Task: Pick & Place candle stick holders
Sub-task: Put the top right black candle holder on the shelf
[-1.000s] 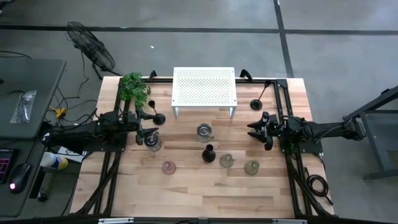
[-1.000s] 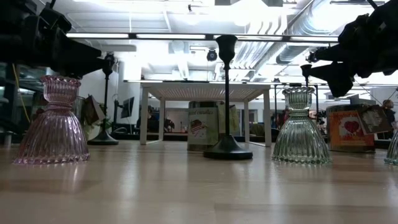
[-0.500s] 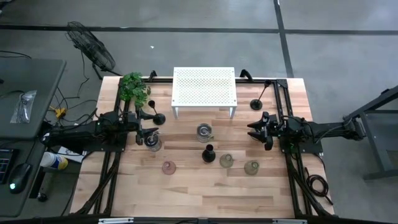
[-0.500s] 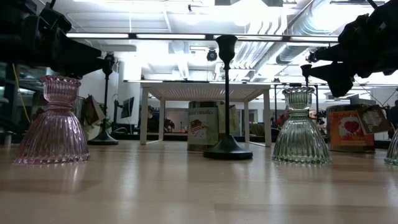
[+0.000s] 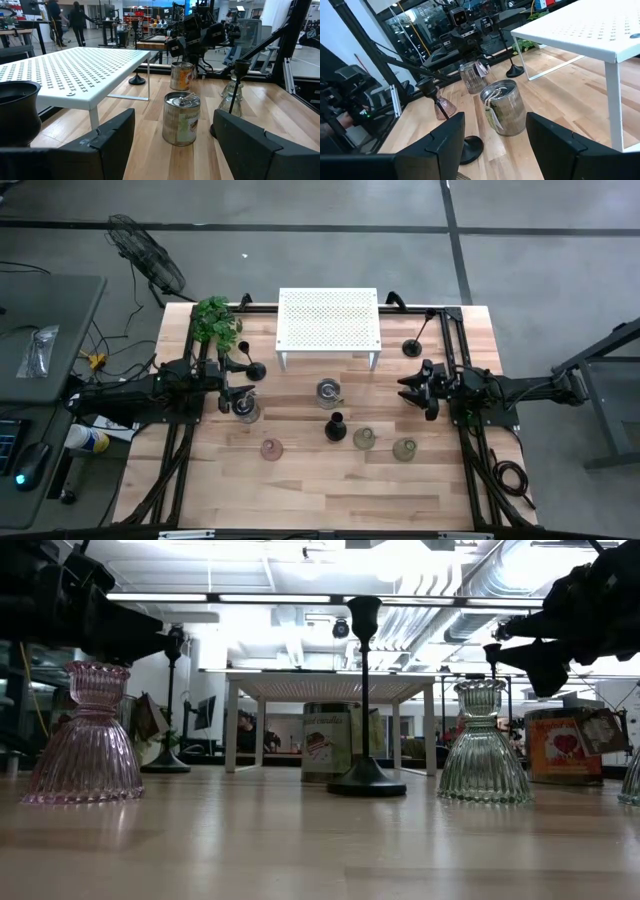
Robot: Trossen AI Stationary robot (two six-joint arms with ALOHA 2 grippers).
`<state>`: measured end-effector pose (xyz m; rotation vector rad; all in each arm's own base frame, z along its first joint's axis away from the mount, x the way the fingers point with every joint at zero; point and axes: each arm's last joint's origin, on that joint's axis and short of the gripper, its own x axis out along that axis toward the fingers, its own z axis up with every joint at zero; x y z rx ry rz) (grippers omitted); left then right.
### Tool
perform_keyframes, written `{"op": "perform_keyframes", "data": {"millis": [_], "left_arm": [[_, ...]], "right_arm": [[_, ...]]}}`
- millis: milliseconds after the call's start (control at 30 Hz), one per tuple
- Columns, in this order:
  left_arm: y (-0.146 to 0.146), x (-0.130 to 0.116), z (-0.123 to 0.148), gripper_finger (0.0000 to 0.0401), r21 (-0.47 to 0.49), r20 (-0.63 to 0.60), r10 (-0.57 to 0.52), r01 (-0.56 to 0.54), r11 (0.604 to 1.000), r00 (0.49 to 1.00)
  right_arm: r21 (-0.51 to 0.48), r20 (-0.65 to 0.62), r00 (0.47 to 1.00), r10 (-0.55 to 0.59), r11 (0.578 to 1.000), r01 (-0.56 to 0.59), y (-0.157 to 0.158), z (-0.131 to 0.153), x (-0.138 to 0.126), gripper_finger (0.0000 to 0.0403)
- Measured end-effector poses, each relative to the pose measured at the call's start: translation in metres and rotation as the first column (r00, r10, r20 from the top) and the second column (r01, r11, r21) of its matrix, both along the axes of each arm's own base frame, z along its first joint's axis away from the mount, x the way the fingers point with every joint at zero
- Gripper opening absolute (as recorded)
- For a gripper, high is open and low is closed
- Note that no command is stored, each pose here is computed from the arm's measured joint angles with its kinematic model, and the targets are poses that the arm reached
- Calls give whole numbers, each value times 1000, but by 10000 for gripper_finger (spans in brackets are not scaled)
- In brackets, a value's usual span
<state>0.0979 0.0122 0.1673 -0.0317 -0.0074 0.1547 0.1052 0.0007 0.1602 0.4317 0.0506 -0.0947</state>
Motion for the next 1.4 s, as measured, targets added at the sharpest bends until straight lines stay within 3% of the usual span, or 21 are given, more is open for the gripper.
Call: {"op": "perform_keyframes", "data": {"millis": [433, 667, 833, 1033, 1400], "left_arm": [[0, 0, 0, 265, 0, 0, 0, 0, 1000, 1000], [0, 0, 0, 265, 0, 0, 0, 0, 1000, 1000], [0, 0, 0, 265, 0, 0, 0, 0, 1000, 1000], [0, 0, 0, 265, 0, 0, 0, 0, 1000, 1000], [0, 0, 0, 265, 0, -1, 0, 0, 1000, 1000]], "right_arm": [[30, 5, 998, -65, 997, 65, -2, 0, 0, 204], [-43, -8, 966, -260, 965, 259, -7, -1, 0, 204], [-76, -27, 881, -472, 880, 469, -13, -3, -1, 204], [-131, -56, 776, -628, 775, 618, -17, -7, -2, 204], [-353, -50, 500, -865, 483, 801, -23, -6, -3, 204]]}}
